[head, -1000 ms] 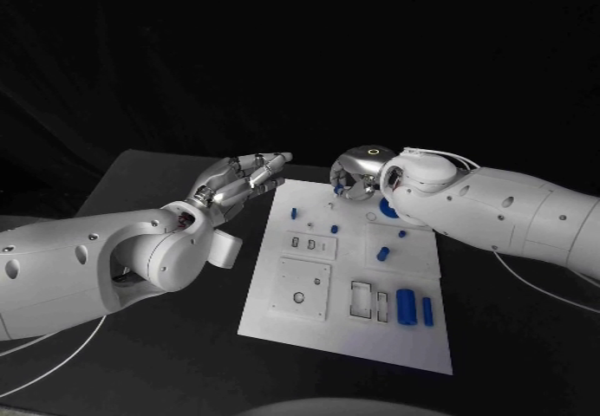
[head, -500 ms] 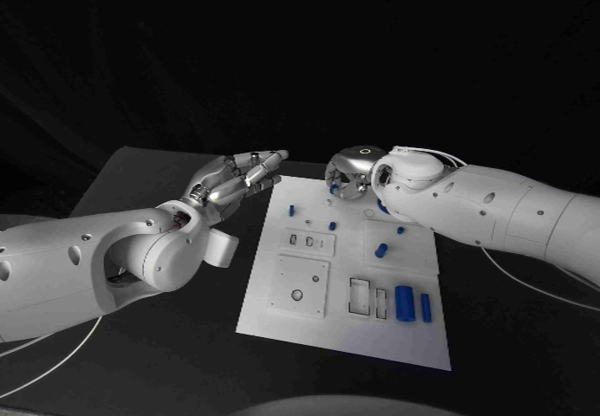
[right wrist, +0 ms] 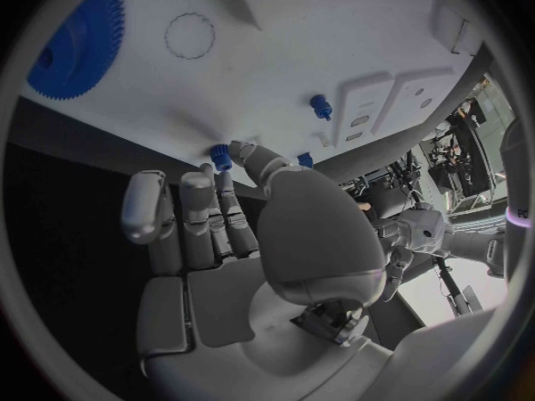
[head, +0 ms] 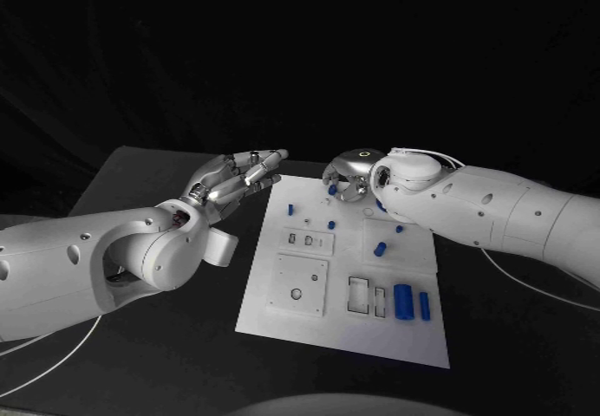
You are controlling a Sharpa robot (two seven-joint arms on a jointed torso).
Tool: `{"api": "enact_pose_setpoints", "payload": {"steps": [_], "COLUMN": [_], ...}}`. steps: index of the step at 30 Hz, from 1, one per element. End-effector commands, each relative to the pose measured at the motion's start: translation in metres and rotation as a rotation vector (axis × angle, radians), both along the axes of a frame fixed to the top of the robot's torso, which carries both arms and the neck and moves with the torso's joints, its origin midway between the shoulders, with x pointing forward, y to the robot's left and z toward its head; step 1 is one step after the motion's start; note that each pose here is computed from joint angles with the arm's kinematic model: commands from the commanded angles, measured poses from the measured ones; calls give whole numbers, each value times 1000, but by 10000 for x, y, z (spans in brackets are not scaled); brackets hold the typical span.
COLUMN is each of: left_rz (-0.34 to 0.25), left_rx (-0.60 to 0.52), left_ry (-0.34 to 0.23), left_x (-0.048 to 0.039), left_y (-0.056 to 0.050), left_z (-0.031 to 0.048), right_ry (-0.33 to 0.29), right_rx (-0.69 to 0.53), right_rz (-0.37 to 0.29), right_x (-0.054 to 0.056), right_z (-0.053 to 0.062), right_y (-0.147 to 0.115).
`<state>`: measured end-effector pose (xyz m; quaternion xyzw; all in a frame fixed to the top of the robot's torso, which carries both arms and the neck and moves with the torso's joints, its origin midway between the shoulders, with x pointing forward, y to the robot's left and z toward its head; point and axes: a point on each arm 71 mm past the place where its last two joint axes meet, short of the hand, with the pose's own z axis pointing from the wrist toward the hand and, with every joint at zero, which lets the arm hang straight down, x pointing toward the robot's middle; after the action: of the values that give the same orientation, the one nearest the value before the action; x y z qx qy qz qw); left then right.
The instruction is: Assemble the parts on the task board
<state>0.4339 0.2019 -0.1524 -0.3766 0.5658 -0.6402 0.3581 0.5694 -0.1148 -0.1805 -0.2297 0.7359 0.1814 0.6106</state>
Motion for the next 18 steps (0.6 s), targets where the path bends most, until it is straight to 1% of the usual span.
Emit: {"api": "enact_pose_setpoints", "payload": {"steps": [1,5,8,10,12,14,18], "left_rz": [-15,-16,-17,-15,-13,-10,-5], "left_rx": [-3,-3,-2,-2,-1,0,1], "left_ry": [-7,-6,-5,-5,-6,-7,-7], "left_x": [-4,1,5,10,14,19,26], "left_y": [-22,-26,-24,-17,-9,3,22], "left_z": [14,11,9,7,6,4,1], "right_ry": [36,26,-8,-43,-65,-85,-113], "right_rx": [-26,-8,38,96,146,206,271], "right_rz": [-11,-12,-4,8,16,22,15], "right_x": [-10,-13,-20,-45,-76,-126,-240], "right_z": [-40,-36,-4,40,83,155,300], "right_y": [-16,-43,-91,-153,-217,-319,-572]}}
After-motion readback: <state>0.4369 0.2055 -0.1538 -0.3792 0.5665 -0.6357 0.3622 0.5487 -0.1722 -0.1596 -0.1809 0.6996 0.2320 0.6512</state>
